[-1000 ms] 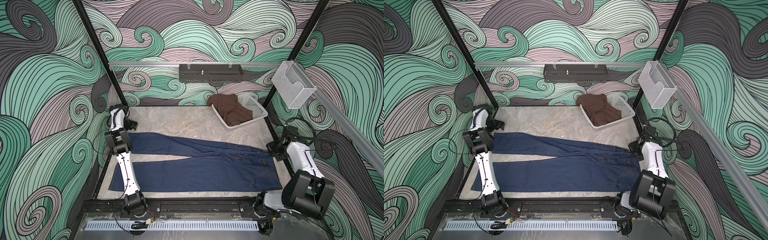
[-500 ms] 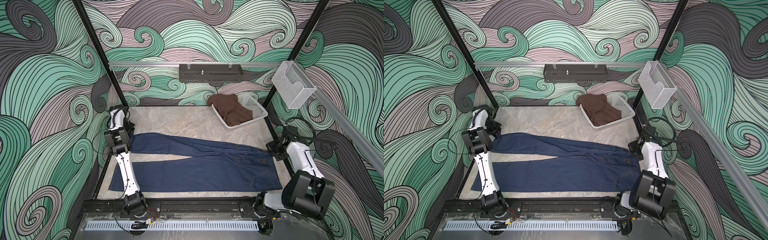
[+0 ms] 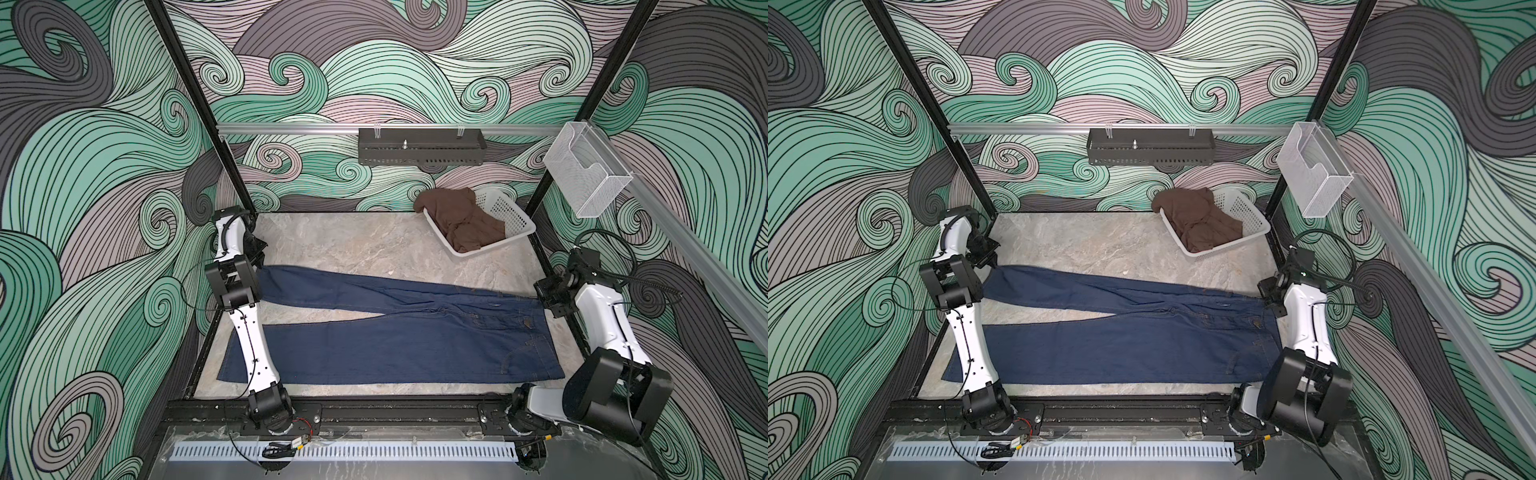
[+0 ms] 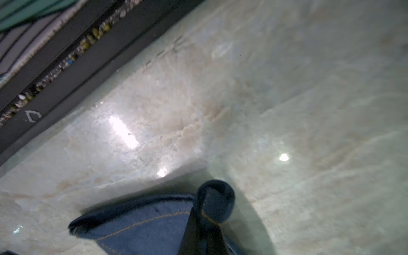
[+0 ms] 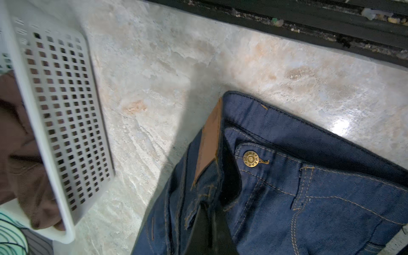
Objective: Fold and stack the trousers
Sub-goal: Fold the trousers at the center of the table.
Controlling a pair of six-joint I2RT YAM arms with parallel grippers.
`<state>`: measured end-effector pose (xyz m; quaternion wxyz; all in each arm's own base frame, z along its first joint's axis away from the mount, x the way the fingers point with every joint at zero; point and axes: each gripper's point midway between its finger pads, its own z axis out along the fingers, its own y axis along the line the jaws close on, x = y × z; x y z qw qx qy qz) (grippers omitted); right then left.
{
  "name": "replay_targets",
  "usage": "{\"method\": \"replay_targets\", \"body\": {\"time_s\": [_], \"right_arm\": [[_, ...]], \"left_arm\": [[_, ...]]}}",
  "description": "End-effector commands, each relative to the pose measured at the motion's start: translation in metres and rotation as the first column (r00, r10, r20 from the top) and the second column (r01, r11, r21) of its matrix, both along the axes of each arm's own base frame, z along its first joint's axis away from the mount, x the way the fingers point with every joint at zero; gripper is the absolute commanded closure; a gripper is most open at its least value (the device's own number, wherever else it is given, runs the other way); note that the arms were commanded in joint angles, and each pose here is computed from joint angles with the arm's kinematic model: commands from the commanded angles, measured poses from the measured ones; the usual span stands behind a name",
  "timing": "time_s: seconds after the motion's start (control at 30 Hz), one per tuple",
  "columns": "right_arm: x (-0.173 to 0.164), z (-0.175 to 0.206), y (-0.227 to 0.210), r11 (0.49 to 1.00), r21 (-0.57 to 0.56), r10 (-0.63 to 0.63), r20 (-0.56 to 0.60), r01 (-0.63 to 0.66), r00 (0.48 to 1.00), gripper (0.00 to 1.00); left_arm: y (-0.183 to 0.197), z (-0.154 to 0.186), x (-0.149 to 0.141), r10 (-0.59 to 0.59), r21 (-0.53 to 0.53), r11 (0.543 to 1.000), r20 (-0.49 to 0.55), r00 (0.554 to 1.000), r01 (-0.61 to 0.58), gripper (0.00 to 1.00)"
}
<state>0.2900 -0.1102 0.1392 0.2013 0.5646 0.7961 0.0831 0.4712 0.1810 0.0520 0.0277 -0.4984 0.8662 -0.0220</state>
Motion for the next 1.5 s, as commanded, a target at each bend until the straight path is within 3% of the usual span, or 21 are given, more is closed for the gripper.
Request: {"method": "replay_targets", "body": {"time_s": [0.0, 0.23, 0.63, 0.93, 1.1, 1.3, 1.47], "right_arm": [[0.013, 0.025, -0.010, 0.999, 0.009, -0.053, 0.078, 0.053, 0.996, 1.00], [0.033, 0.045, -0.043, 0.988, 0.058, -0.151, 0.150, 0.144, 0.977, 1.00], [0.106, 0.064, -0.067, 0.985, 0.130, -0.146, 0.242, 0.117, 0.959, 1.00], [0.164, 0.101, -0.078, 0.987, 0.142, -0.123, 0.364, 0.075, 0.923, 1.00], [0.173, 0.106, -0.081, 0.989, 0.135, -0.110, 0.383, 0.062, 0.917, 1.00], [0.154, 0.090, -0.079, 0.990, 0.121, -0.104, 0.343, 0.065, 0.934, 1.00], [0.128, 0.075, -0.092, 0.992, 0.087, -0.114, 0.302, 0.092, 0.946, 1.00]], "left_arm": [[0.015, 0.072, 0.024, -0.028, 0.085, 0.996, 0.217, 0.976, 0.010, 1.00], [0.035, 0.106, 0.026, 0.030, 0.046, 0.998, 0.349, 0.937, -0.049, 1.00], [0.037, 0.111, 0.060, 0.082, -0.064, 0.996, 0.463, 0.883, -0.059, 1.00], [0.031, 0.146, 0.095, 0.147, -0.134, 0.988, 0.603, 0.784, -0.082, 1.00], [0.028, 0.165, 0.105, 0.169, -0.165, 0.983, 0.656, 0.736, -0.078, 1.00], [0.010, 0.164, 0.078, 0.130, -0.177, 0.984, 0.597, 0.791, -0.027, 1.00], [-0.003, 0.148, 0.019, 0.141, -0.215, 0.976, 0.521, 0.842, -0.030, 1.00]]}}
